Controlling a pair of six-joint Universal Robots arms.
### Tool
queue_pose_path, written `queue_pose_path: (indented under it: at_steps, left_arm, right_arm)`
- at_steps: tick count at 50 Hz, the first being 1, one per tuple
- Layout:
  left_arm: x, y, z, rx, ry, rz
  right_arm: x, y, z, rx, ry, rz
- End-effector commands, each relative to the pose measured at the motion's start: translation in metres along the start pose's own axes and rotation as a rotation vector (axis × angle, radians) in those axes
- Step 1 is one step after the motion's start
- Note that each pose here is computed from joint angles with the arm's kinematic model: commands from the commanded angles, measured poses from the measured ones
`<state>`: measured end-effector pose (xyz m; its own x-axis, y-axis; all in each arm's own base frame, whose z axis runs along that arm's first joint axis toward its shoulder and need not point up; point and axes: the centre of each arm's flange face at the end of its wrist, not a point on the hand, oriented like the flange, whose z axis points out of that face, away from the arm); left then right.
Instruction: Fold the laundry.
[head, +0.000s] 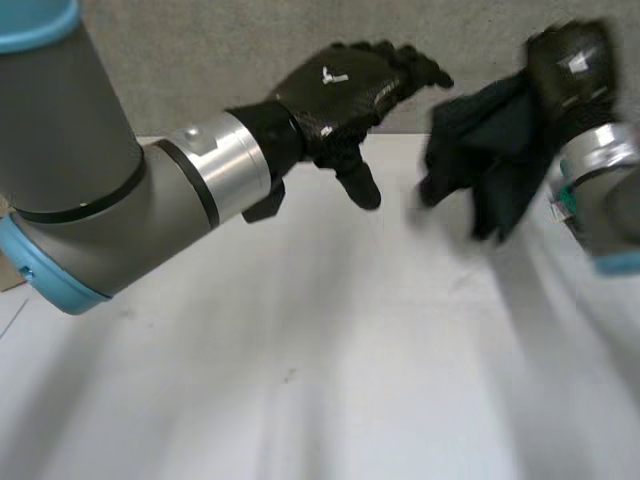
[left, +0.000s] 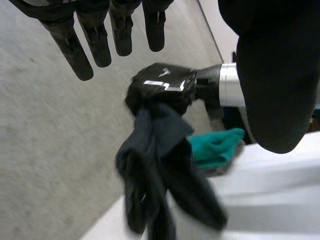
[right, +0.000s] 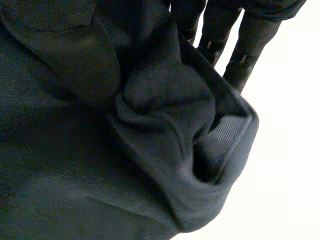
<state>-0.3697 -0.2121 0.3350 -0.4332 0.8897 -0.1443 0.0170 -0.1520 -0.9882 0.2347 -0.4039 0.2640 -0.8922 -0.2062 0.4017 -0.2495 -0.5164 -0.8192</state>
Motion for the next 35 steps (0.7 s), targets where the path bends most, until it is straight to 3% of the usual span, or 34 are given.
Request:
queue_pose_path:
  at_steps: [1,4,8,16,22,35]
  left_arm:
    - [-0.003,-0.009,-0.001,0.04,-0.023,-0.001]
    - [-0.001,-0.007,-0.001,0.034,-0.019,-0.006]
    - [0.0,-0.003,-0.002,0.022,-0.016,-0.013]
    - [0.003,0.005,0.0,0.004,-0.008,-0.02]
    - [0.005,0.01,0.0,-0.012,-0.002,-0.029]
    - [0.016,0.011,0.0,-0.015,0.022,-0.035]
  right_arm:
    - [0.117,0.039,0.036,0.097,0.145,0.061]
    - [0.142,0.067,0.036,0.09,0.164,0.087]
    - [0.174,0.133,0.021,0.026,0.192,0.074]
    - [0.178,0.235,-0.017,-0.081,0.125,0.067]
    - [0.176,0.245,-0.037,-0.147,0.117,0.064]
    - [0.191,0.219,-0.049,-0.27,0.147,0.109]
